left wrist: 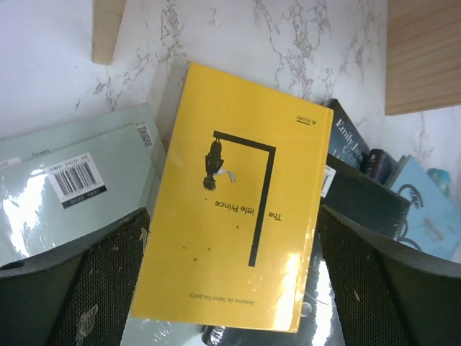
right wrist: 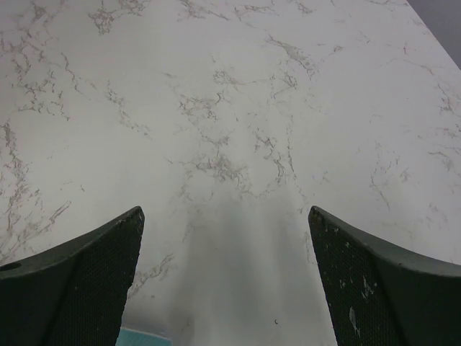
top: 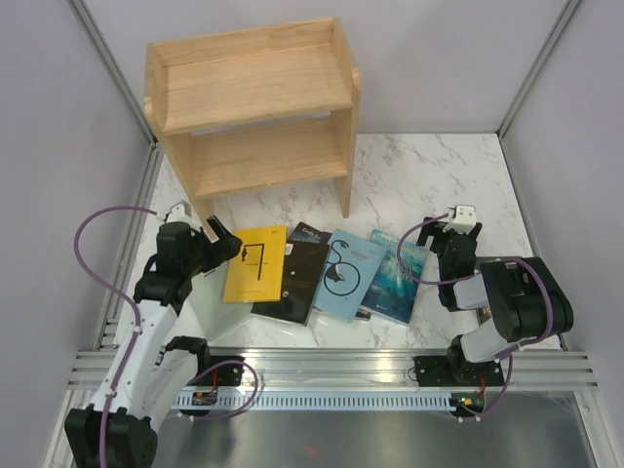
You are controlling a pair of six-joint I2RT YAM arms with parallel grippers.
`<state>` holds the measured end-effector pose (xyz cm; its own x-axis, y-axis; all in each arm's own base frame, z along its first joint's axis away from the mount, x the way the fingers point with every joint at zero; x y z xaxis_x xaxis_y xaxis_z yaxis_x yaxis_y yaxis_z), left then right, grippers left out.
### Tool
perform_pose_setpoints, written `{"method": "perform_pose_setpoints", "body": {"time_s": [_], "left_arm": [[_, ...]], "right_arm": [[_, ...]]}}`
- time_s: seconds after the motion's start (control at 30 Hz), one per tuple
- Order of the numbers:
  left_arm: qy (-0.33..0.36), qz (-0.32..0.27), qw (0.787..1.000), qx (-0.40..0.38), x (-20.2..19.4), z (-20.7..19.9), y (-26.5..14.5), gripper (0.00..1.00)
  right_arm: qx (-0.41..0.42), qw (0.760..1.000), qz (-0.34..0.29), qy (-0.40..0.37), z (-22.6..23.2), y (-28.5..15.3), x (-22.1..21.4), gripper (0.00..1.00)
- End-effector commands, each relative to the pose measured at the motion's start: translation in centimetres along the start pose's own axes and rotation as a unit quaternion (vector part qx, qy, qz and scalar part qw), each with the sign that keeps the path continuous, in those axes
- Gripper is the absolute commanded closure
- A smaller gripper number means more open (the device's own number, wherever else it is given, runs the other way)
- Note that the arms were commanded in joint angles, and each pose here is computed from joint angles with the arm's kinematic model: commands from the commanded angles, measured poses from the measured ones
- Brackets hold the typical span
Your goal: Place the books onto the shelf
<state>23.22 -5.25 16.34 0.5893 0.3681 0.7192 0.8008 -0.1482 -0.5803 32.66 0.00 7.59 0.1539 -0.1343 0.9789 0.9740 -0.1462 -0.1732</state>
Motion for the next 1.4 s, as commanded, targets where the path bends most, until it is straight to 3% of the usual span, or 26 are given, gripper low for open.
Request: {"method": "perform_pose_setpoints", "body": {"time_s": [0.0, 0.07, 0.2, 0.33, 0.5, 0.67, 1.0, 1.07, 1.13, 1.17, 1.23, 1.27, 1.33, 1.37], "left_arm": [[-0.081, 0.007, 0.996, 0.030, -0.2, 0.0, -2.0, 0.00], [-0.095, 0.021, 0.995, 0.033, -0.6, -0.1, -2.6, 0.00], [-0.062, 0.025, 0.997, -0.038, -0.1, -2.0, -3.7, 0.00], [-0.066, 0.016, 0.997, -0.033, -0.2, -1.8, -3.6, 0.00], [-0.068, 0.062, 0.995, -0.049, -1.6, -2.0, -2.9, 0.00], [-0.066, 0.105, 0.989, -0.080, -2.5, -2.9, -2.9, 0.09], [-0.072, 0.108, 0.988, -0.084, -2.3, -3.3, -4.6, 0.09], [-0.080, 0.115, 0.987, -0.084, -2.8, -3.2, -4.5, 0.09], [-0.088, 0.129, 0.984, -0.088, -3.4, -3.2, -4.4, 0.09], [-0.090, 0.136, 0.983, -0.088, -3.5, -3.3, -4.4, 0.09], [-0.099, 0.148, 0.981, -0.077, -3.6, -3.2, -4.3, 0.09], [-0.100, 0.152, 0.981, -0.069, -3.7, -3.0, -4.4, 0.09], [-0.096, 0.138, 0.985, -0.028, -3.1, -2.1, -4.4, 0.09], [-0.094, 0.135, 0.986, -0.014, -2.9, -1.9, -4.5, 0.09]], "right_arm": [[0.011, 0.999, -0.040, 0.012, 0.5, 0.5, 2.2, 0.02], [0.011, 0.999, -0.040, 0.011, 0.5, 0.5, 2.2, 0.02], [0.011, 0.999, -0.040, 0.011, 0.5, 0.5, 2.2, 0.02], [0.011, 0.999, -0.040, 0.011, 0.5, 0.5, 2.1, 0.02], [0.011, 0.999, -0.040, 0.011, 0.5, 0.5, 2.1, 0.02], [0.011, 0.999, -0.039, 0.012, 0.5, 0.6, 2.1, 0.02], [-0.006, 0.999, -0.039, 0.020, 0.1, 0.4, 2.6, 0.02], [-0.027, 0.998, -0.052, 0.028, -0.3, 0.0, 4.4, 0.02], [0.003, 0.998, -0.066, 0.022, 0.8, -0.8, 6.5, 0.02], [0.009, 0.999, -0.040, 0.013, 1.1, -1.2, 6.1, 0.02], [0.033, 0.996, -0.079, 0.034, 2.9, -2.4, 10.3, 0.02], [0.031, 0.995, -0.035, 0.084, 3.5, -3.0, 9.7, 0.02], [0.073, 0.983, -0.044, 0.164, 6.2, -4.4, 15.4, 0.02], [0.094, 0.978, 0.030, 0.183, 7.4, -5.4, 14.4, 0.02]]}}
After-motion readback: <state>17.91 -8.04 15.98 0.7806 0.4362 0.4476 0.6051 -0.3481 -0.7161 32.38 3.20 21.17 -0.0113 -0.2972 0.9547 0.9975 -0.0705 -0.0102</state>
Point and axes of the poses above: each gripper's point midway between its finger pads, its own y axis out along the fingers, its own z axis along the line the jaws close on, x = y × z, the point moved 4 cm from there along -y, back along the fingers, and after that the axes turned 6 degrees about y, right-handed, at the moved point
